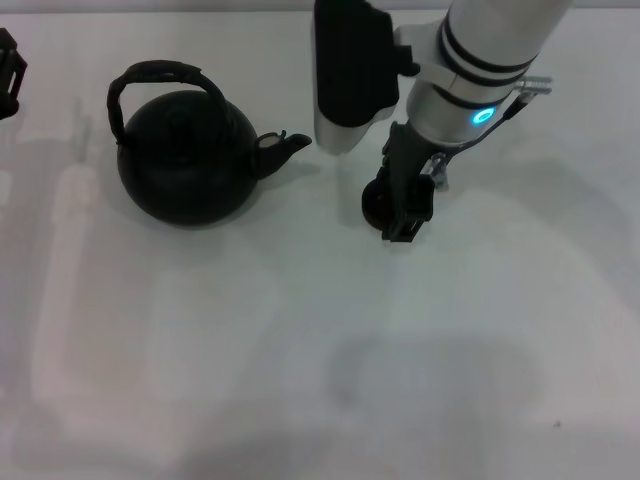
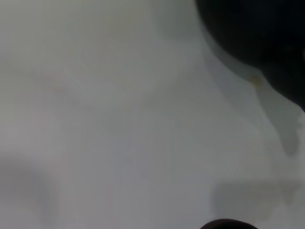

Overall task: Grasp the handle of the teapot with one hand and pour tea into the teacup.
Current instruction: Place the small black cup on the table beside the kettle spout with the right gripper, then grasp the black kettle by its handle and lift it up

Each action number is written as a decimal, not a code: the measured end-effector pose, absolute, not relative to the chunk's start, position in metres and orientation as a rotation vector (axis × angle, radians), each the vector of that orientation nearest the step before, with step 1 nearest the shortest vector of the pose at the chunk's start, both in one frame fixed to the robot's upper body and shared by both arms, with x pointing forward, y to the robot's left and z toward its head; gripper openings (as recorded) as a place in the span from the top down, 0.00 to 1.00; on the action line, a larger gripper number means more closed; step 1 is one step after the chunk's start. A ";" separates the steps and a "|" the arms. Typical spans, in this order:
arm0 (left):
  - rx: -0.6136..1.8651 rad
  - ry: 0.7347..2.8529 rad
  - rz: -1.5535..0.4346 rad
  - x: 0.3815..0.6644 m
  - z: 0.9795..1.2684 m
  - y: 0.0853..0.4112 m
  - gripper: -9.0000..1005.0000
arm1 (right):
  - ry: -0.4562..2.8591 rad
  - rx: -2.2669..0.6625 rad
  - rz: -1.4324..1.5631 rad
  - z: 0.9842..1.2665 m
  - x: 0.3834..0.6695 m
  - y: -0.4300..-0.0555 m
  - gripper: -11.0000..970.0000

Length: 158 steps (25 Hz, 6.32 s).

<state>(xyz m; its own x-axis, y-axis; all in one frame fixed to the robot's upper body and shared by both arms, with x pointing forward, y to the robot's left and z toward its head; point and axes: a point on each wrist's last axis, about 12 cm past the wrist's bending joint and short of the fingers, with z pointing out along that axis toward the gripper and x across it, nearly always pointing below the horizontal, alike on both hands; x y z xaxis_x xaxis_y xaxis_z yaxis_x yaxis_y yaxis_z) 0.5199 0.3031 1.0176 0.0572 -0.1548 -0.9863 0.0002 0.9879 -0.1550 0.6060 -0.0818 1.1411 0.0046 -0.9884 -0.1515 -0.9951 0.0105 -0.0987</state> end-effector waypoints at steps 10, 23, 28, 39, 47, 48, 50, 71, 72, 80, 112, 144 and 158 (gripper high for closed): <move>-0.131 1.514 -0.122 0.518 1.016 0.302 0.26 | 2.084 -2.123 0.102 1.129 0.594 -0.080 0.23; -0.133 1.515 -0.124 0.518 1.016 0.301 0.26 | 2.086 -2.123 0.104 1.120 0.591 -0.083 0.22; -0.131 1.514 -0.126 0.519 1.016 0.301 0.26 | 2.087 -2.112 0.115 1.119 0.591 -0.083 0.22; -0.131 1.514 -0.125 0.518 1.016 0.301 0.26 | 2.086 -2.111 0.110 1.117 0.590 -0.083 0.21; -0.133 1.518 -0.124 0.518 1.016 0.301 0.26 | 2.088 -2.116 0.120 1.115 0.588 -0.083 0.20; -0.133 1.518 -0.124 0.518 1.016 0.301 0.26 | 2.089 -2.113 0.122 1.114 0.588 -0.083 0.20; -0.133 1.518 -0.124 0.519 1.016 0.301 0.26 | 2.088 -2.109 0.125 1.114 0.587 -0.083 0.20; -0.125 1.518 -0.118 0.520 1.017 0.303 0.26 | 2.082 -2.078 0.167 1.110 0.584 -0.082 0.19; -0.124 1.518 -0.118 0.520 1.017 0.303 0.26 | 2.079 -2.078 0.170 1.111 0.583 -0.082 0.19; -0.127 1.520 -0.116 0.519 1.016 0.304 0.26 | 2.083 -2.041 0.196 1.115 0.586 -0.082 0.16; -0.114 1.520 -0.118 0.516 1.015 0.303 0.26 | 1.992 -0.840 1.019 1.139 0.618 -0.192 0.13; -0.061 1.500 -0.137 0.480 1.006 0.306 0.26 | 1.529 -0.037 0.058 1.069 0.604 -0.331 0.14; 0.062 1.534 -0.253 0.467 1.000 0.291 0.26 | 1.556 0.001 0.023 1.069 0.606 -0.341 0.14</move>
<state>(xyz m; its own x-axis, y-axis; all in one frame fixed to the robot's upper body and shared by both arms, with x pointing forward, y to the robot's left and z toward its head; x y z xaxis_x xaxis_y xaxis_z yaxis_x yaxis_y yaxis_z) 0.4674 0.2915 1.0003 0.0164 -0.1238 -0.9922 0.2018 0.9723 -0.1180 0.6058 -0.3414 1.0689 0.0151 0.0153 -0.9998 -0.0137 0.9998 0.0151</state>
